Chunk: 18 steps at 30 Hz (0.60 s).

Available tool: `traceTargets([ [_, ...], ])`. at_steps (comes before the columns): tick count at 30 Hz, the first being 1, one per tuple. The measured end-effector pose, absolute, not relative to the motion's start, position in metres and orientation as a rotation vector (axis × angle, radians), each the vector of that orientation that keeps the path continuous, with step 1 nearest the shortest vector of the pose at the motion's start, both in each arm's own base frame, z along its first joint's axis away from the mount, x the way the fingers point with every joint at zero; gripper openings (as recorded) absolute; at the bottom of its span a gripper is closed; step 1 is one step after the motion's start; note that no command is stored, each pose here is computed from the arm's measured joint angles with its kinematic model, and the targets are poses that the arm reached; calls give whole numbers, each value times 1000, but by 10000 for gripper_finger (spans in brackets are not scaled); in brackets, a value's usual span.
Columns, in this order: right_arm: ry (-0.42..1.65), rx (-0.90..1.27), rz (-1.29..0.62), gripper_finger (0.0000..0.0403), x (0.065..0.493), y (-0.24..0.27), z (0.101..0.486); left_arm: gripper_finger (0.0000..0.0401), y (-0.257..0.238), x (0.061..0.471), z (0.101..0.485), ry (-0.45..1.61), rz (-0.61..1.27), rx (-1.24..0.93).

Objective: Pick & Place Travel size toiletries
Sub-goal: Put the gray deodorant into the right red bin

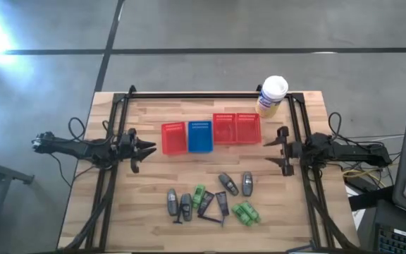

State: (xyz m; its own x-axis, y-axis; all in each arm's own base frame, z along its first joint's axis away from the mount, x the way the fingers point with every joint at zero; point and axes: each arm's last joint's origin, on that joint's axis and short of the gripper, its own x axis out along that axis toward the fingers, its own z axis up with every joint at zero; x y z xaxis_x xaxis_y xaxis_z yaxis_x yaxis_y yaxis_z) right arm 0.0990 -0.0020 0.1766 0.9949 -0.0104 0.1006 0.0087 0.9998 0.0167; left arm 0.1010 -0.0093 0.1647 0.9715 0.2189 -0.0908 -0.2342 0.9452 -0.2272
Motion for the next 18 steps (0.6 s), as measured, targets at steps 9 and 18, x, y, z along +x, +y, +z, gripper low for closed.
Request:
traceTargets([
  [9,-157,631,-353,263,98,-13,170,108,-9,101,165,65,231,-239],
  [18,-215,875,-316,289,98,-12,172,108,-9,101,165,65,231,-239],
])
